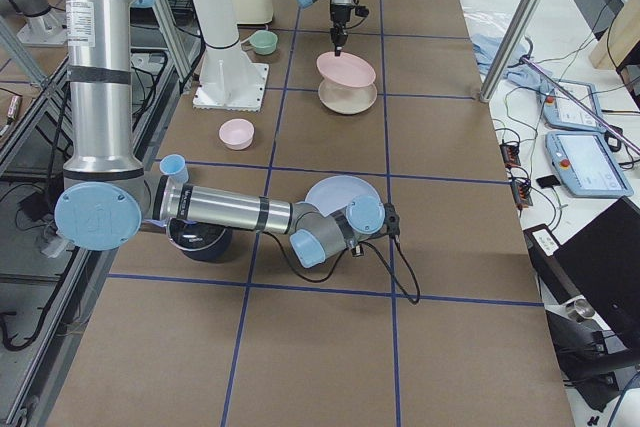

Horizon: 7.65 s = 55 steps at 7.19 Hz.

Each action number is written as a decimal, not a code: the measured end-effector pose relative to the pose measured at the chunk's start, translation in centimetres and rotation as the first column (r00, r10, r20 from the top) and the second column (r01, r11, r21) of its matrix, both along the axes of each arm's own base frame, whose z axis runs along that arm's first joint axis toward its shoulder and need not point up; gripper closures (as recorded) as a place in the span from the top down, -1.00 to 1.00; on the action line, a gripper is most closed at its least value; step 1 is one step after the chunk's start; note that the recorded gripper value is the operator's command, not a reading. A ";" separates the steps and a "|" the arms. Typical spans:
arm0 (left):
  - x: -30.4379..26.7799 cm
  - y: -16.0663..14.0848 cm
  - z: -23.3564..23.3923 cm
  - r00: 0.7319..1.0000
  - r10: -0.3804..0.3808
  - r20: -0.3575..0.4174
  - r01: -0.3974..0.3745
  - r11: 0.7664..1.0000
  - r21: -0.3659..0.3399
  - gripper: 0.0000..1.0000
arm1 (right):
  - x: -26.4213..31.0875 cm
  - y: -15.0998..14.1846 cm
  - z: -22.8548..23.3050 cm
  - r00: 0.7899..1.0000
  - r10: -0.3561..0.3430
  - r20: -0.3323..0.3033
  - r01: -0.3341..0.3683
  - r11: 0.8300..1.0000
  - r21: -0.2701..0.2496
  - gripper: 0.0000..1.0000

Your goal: Stack three plates with pink and blue

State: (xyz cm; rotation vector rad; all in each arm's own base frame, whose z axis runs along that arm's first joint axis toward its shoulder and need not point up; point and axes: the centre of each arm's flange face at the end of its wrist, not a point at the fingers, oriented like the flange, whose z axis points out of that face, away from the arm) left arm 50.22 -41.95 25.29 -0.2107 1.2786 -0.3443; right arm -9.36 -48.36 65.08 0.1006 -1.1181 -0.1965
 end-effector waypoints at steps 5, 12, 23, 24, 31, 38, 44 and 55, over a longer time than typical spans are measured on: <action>3.3 0.6 0.8 0.999 -0.035 0.031 0.034 0.999 0.025 1.00 | -0.2 -0.9 -7.1 0.996 0.068 0.061 -0.064 0.996 -0.060 -1.00; -10.2 -3.7 1.7 0.992 -0.016 0.123 -0.013 0.973 0.232 1.00 | -12.9 -3.0 -21.9 0.989 0.123 0.083 -0.109 0.981 -0.163 -1.00; -22.2 -4.7 8.8 0.937 -0.014 0.348 -0.142 0.898 0.416 1.00 | -37.1 2.9 -33.9 0.978 0.202 0.055 -0.187 0.960 -0.208 1.00; -23.4 -4.8 10.0 0.930 -0.015 0.367 -0.153 0.892 0.424 1.00 | -36.1 2.2 -33.9 0.974 0.220 0.057 -0.205 0.957 -0.204 1.00; -44.0 -5.4 23.6 0.795 -0.074 0.602 -0.354 0.750 0.559 1.00 | -13.8 -3.4 -19.4 0.932 0.152 -0.328 -0.125 0.987 0.101 1.00; -56.2 -5.2 39.1 0.778 -0.012 0.628 -0.348 0.823 0.448 1.00 | 11.8 3.9 -1.8 0.961 -0.040 -0.273 0.053 0.998 0.039 1.00; -55.6 -4.5 38.7 0.837 0.089 0.540 -0.317 0.884 0.345 1.00 | 14.5 4.8 0.5 0.943 0.030 -0.331 -0.051 0.997 -0.056 1.00; -55.7 -4.8 38.5 0.824 0.095 0.558 -0.328 0.883 0.335 1.00 | 19.5 5.5 -2.0 0.926 0.174 -0.336 -0.195 0.980 -0.029 1.00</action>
